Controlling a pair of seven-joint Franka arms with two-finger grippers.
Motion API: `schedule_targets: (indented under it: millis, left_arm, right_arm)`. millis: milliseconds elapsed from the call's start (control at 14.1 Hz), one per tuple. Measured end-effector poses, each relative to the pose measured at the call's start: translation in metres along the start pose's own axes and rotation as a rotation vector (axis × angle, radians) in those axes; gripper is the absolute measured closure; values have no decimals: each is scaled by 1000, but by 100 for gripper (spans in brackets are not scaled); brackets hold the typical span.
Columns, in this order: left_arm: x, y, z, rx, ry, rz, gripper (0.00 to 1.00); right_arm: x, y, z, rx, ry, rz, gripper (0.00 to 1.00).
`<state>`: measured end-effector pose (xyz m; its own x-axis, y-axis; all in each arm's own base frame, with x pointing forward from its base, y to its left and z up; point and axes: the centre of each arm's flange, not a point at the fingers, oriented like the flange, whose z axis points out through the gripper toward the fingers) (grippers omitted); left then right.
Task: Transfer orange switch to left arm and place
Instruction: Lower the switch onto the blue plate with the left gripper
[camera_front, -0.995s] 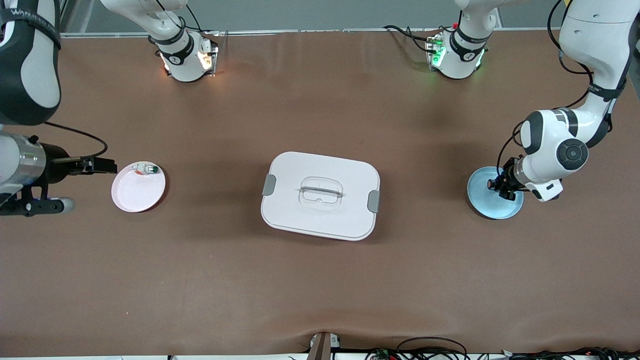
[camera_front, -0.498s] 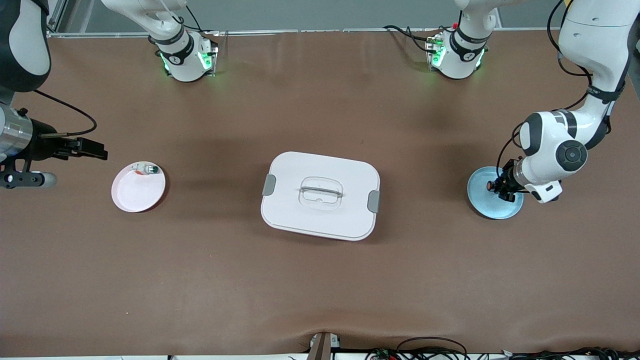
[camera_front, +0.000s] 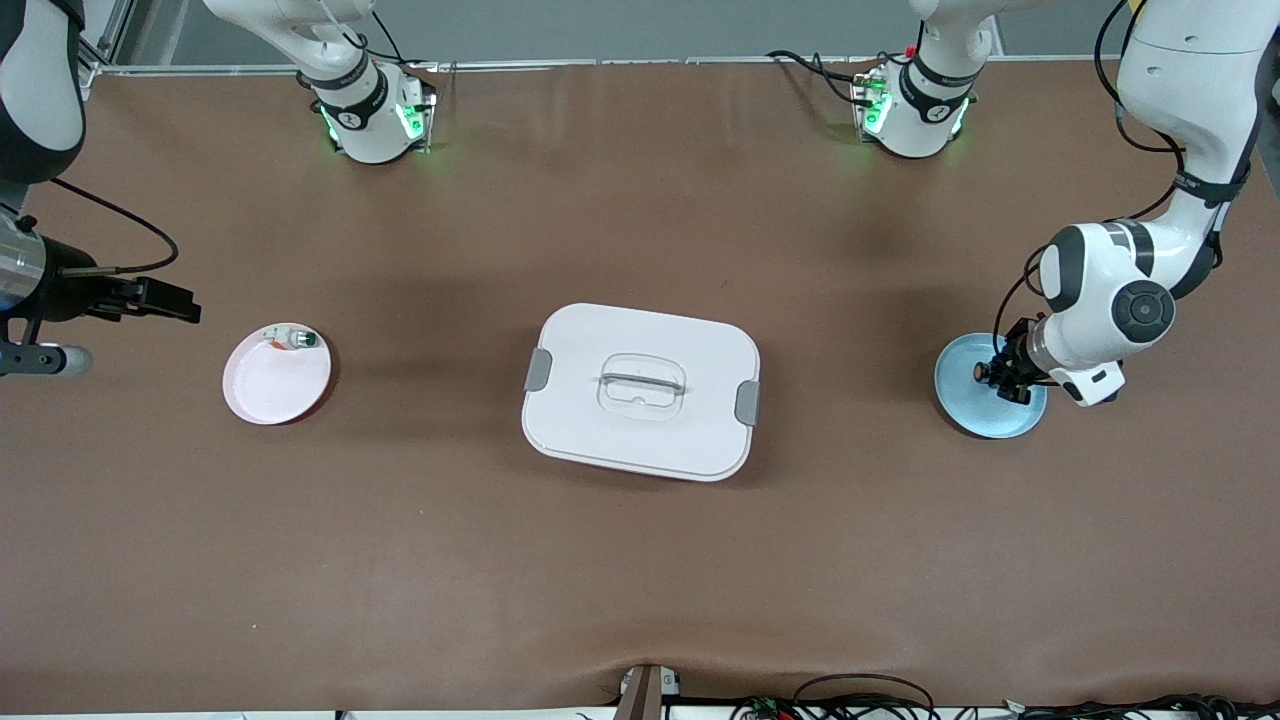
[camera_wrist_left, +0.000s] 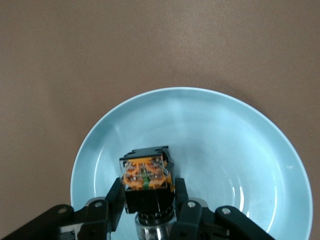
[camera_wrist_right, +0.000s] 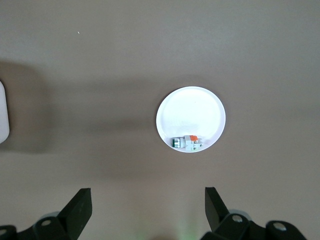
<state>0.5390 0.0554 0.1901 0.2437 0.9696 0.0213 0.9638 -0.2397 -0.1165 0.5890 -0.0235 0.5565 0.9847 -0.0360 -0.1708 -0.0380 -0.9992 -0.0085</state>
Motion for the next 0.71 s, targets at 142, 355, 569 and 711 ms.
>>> schedule_targets:
  millis: [142,355,569,711]
  left_arm:
    - [1,3,-3,-10,3,0,39]
    - [2,7,-9,-23,7,1,11]
    - [-1,9,-10,-27,7,6,0]
    - [-3,10,-10,-27,6,8,0]
  right_arm:
    - [-2,3,-7,0,8,5,0]
    - [-6,6,-20,3,18,11,0]
    - [-10,12,-33,73,40,27,0]
    - [-11,16,-36,74,48,33,0]
